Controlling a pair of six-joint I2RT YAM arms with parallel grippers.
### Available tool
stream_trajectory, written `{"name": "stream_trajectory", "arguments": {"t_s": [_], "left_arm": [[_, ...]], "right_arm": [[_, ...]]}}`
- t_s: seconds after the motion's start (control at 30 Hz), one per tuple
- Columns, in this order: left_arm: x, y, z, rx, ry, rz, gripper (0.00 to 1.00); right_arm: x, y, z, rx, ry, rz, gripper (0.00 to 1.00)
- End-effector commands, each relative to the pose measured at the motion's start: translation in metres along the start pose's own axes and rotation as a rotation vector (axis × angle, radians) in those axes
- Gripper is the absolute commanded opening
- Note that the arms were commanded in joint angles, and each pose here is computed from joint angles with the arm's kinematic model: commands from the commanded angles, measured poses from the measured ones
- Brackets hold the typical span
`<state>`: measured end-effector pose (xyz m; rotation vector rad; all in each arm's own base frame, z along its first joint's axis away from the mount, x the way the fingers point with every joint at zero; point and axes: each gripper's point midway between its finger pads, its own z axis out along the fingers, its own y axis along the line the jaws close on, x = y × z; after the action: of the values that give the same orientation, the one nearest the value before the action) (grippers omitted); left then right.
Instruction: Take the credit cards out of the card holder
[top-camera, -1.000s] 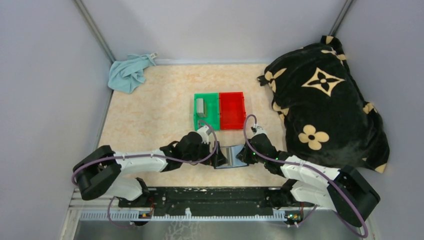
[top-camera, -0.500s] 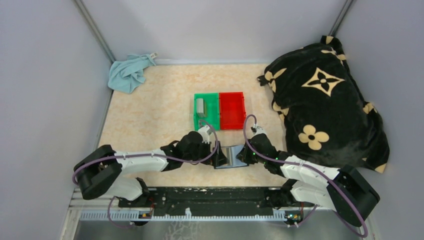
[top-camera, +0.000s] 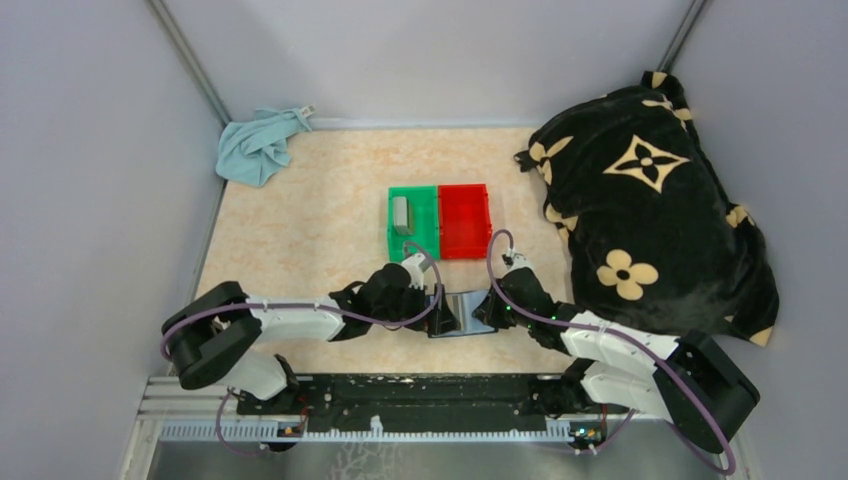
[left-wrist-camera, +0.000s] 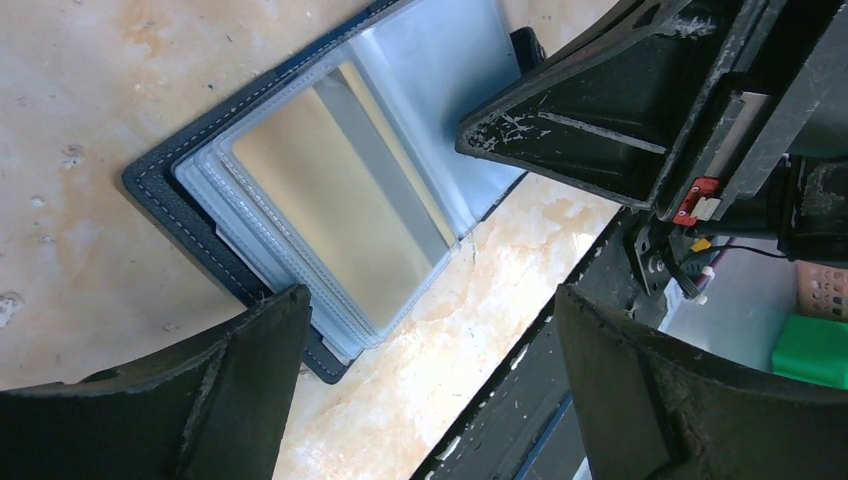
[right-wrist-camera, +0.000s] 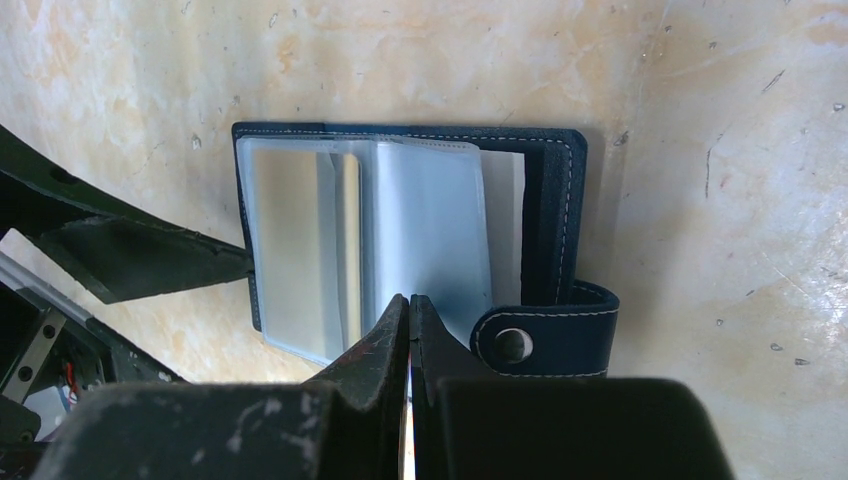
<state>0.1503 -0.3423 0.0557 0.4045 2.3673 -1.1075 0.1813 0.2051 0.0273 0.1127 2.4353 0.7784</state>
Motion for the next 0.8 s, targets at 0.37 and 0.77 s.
{"name": "stream_trajectory", "arguments": {"t_s": [0.37, 0.77], "left_arm": [[-0.017, -0.025, -0.001, 0.08, -0.031, 0.003, 0.97], [-0.02, -0.021, -0.01, 0.053, -0.055, 0.014, 0.97]], "right_arm": [[-0.004, 0.004, -0.001, -0.023, -0.026, 0.012, 0.0], [-0.006, 0.006, 0.0, -0.028, -0.028, 0.011, 0.0]]}}
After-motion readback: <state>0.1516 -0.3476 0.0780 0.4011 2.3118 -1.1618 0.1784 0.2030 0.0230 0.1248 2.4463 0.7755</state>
